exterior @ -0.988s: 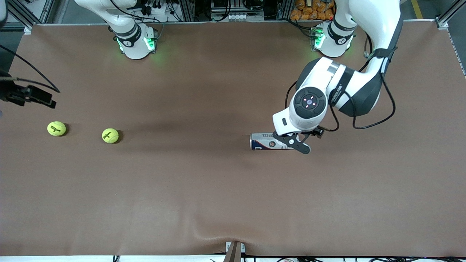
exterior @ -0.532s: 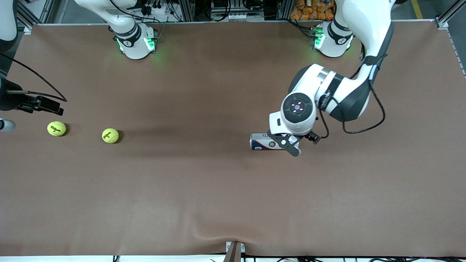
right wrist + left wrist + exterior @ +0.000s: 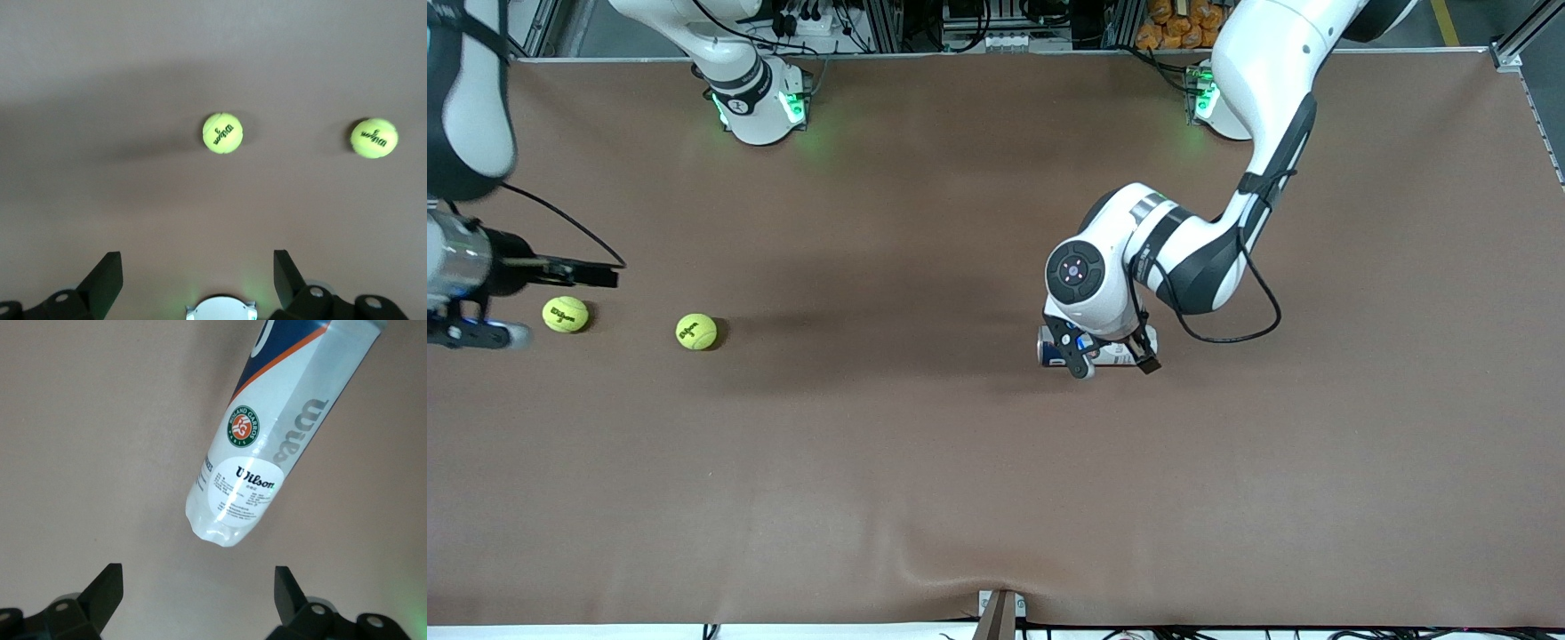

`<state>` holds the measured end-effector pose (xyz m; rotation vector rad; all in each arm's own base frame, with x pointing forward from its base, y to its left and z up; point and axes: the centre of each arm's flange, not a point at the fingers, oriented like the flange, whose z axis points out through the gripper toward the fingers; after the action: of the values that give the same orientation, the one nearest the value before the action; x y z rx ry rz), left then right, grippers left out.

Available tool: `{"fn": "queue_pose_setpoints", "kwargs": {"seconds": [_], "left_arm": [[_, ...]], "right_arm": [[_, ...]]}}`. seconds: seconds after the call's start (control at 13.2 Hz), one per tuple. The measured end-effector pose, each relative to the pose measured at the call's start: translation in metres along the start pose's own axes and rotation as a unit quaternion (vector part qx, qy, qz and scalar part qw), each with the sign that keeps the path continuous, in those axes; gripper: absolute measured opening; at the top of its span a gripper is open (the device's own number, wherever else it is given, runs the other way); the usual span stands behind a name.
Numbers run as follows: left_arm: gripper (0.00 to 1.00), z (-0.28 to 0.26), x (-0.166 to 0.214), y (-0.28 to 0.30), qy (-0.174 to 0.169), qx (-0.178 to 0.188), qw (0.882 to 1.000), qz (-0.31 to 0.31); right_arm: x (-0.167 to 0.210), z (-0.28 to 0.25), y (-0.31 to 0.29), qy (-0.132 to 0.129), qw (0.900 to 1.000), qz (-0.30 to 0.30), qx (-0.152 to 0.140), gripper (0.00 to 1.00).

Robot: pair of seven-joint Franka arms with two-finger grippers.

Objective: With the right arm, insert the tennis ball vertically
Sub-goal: 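Grasp the can with the left gripper while the right gripper reaches the balls, then grasp the tennis ball nearer the can with the right gripper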

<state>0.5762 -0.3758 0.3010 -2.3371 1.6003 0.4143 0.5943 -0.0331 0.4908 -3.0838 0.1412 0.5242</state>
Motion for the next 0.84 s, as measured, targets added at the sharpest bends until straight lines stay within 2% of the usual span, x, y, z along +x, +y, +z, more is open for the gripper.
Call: {"fn": "queue_pose_setpoints", "kwargs": {"seconds": [0.15,0.46,0.61,0.84], "left_arm": [[1.00,0.006,0.007,0.002,-0.008,0.019,0.999,0.033],[1.00,0.008,0.023,0.020,-0.032,0.064,0.993,0.094],[1.00,0.015,0.027,0.022,-0.040,0.067,0.991,0.113],[1.00,0.032,0.034,0.027,-0.050,0.058,0.988,0.137]], "right_arm": [[0.009,0.028,0.001,-0.026,1.000,-0.004,-0.001,1.00],[0.026,0.066,0.012,-0.062,0.998,-0.008,0.002,1.00],[0.038,0.090,0.013,-0.078,0.997,-0.008,0.001,1.00],[0.055,0.122,0.012,-0.080,0.997,-0.010,0.000,1.00]]}}
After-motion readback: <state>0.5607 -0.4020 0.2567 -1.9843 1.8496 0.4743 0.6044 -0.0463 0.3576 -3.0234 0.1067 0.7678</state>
